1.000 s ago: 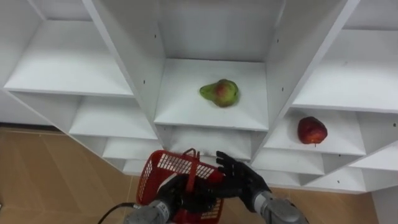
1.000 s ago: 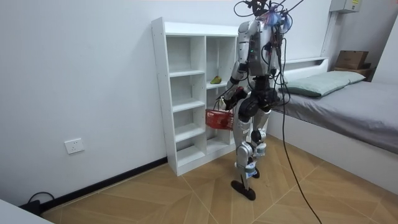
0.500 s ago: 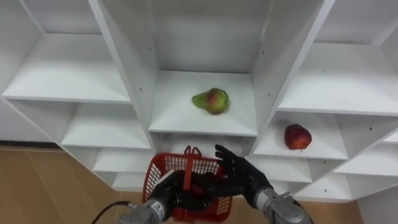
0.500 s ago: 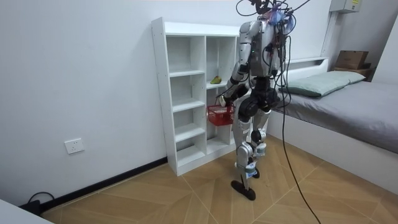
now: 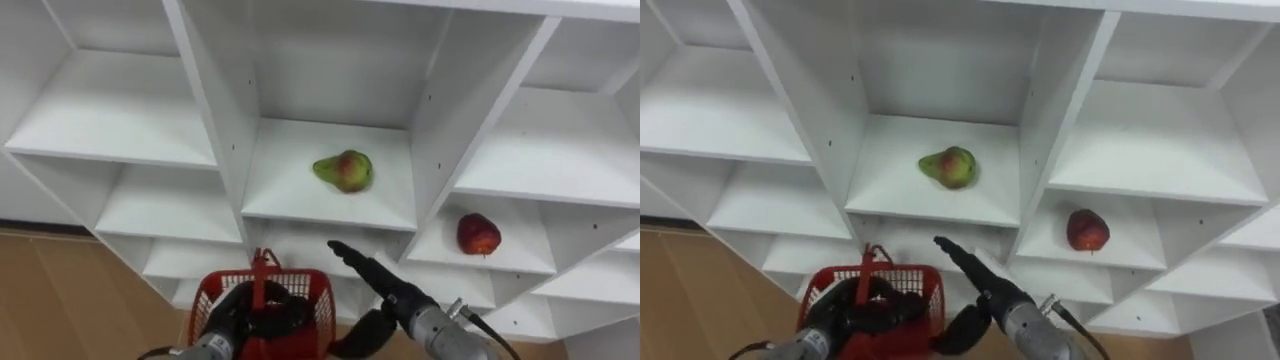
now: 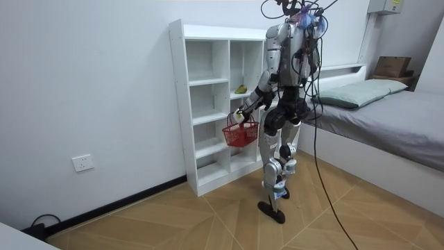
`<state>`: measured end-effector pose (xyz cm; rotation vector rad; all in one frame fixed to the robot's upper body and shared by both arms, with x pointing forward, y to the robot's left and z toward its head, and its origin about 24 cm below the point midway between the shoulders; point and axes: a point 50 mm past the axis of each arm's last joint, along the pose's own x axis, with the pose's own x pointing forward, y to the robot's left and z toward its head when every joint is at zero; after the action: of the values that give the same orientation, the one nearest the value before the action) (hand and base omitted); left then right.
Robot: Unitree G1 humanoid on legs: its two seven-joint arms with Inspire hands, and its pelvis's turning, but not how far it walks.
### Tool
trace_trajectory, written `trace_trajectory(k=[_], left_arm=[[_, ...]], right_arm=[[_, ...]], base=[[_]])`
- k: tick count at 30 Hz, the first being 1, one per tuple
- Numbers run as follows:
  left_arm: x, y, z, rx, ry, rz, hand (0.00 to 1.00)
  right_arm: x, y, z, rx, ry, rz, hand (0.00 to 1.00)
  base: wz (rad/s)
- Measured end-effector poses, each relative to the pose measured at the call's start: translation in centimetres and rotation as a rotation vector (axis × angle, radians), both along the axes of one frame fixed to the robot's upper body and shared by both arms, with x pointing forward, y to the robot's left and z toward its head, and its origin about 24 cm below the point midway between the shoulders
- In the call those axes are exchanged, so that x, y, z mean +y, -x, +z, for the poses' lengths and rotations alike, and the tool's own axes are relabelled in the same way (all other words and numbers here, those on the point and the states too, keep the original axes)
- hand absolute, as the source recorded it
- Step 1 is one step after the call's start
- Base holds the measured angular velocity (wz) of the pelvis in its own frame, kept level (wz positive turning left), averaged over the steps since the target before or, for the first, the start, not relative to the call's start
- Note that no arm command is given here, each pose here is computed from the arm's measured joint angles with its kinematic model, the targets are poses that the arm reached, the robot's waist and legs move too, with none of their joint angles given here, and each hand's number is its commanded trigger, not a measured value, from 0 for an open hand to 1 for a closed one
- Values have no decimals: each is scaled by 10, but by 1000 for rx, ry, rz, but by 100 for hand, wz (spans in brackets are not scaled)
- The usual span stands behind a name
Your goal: Collect fruits from the closet
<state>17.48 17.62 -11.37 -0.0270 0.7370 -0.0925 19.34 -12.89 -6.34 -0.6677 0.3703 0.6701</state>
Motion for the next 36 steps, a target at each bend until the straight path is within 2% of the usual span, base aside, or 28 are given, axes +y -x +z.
trace_trajectory(k=[6, 12, 16, 20, 25, 30, 36], left_arm=[[29, 20, -14, 92, -98, 84, 100], [48, 34, -20, 154, -148, 132, 100], [54, 37, -20, 167, -168, 141, 100], [63, 43, -23, 199, -205, 147, 100], [72, 46, -22, 197, -220, 170, 100], [79, 46, -20, 193, -225, 192, 100], [84, 47, -19, 187, -225, 239, 100]], right_arm=[[2, -11, 36, -132, 38, 117, 0], [6, -10, 70, -232, 42, 216, 0], [9, -10, 88, -304, 46, 259, 0], [19, -11, 127, -470, 16, 330, 0], [20, -10, 157, -594, -17, 346, 0], [19, -9, 198, -716, -141, 378, 0], [9, -13, 214, -798, -127, 338, 0]], base=[[-1], [-5], [0], [1], [1], [-2], [2]])
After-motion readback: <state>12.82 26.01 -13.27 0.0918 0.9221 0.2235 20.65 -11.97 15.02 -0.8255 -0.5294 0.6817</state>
